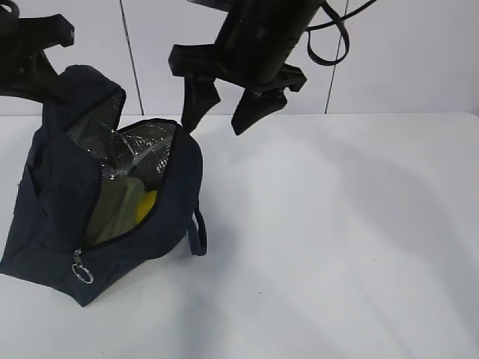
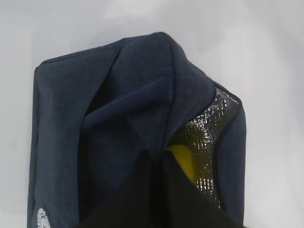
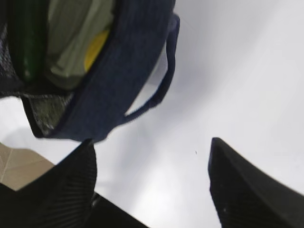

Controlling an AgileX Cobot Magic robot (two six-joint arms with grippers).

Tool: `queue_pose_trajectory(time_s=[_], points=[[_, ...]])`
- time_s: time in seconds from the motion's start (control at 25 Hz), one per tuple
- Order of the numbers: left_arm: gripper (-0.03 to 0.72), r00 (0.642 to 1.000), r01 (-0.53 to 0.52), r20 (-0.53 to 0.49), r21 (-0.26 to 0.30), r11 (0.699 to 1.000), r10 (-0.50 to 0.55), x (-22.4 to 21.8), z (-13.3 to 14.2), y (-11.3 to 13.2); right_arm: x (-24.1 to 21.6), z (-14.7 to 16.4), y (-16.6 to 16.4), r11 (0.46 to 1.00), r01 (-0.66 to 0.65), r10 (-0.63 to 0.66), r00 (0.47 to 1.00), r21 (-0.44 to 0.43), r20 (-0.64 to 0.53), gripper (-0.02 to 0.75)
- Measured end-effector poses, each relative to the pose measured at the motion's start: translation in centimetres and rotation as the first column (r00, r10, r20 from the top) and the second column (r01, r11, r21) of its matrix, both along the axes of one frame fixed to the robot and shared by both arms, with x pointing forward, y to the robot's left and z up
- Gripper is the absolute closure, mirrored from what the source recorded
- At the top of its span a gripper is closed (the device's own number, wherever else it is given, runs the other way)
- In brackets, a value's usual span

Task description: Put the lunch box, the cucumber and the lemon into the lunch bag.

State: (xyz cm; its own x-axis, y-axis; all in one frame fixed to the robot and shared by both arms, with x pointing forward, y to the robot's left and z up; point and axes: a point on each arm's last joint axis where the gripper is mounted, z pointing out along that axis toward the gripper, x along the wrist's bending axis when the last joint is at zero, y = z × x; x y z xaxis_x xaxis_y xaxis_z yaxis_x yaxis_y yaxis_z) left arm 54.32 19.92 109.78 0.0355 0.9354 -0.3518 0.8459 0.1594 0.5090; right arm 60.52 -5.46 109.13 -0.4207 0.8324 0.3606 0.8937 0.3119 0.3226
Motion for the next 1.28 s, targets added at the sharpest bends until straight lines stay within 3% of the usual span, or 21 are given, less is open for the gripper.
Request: queue_pose_trajectory(time_s=[0.2, 0.6, 0.8, 1.04, 1.28], points=[[0.693, 1.0, 0.005, 0.001, 0.003, 1.0, -0.005, 0.0, 0.0, 0.0, -1.6, -0.4, -1.5, 0.997, -0.021, 0.021, 1.0, -0.079, -0.003, 0.184], [0.693, 1.0, 0.008, 0.001, 0.005, 1.0, -0.008, 0.0, 0.0, 0.0, -5.5, -2.1, -3.6, 0.985, -0.122, 0.114, 0.991, -0.125, -0.067, 0.191], [0.693, 1.0, 0.011, 0.002, 0.008, 1.0, -0.011, 0.0, 0.0, 0.0, -6.7, -3.1, -3.7, 0.993, -0.121, 0.121, 0.993, -0.01, -0.003, 0.192], [0.693, 1.0, 0.014, -0.003, 0.01, 1.0, -0.014, -0.1, 0.0, 0.0, -6.0, -4.5, -4.2, 0.962, -0.096, 0.095, 0.995, 0.257, 0.018, 0.192], [0.693, 1.0, 0.016, -0.004, 0.01, 1.0, -0.016, -0.1, 0.0, 0.0, -4.5, -4.6, -6.2, 0.927, -0.096, 0.059, 0.992, 0.361, 0.112, 0.193]])
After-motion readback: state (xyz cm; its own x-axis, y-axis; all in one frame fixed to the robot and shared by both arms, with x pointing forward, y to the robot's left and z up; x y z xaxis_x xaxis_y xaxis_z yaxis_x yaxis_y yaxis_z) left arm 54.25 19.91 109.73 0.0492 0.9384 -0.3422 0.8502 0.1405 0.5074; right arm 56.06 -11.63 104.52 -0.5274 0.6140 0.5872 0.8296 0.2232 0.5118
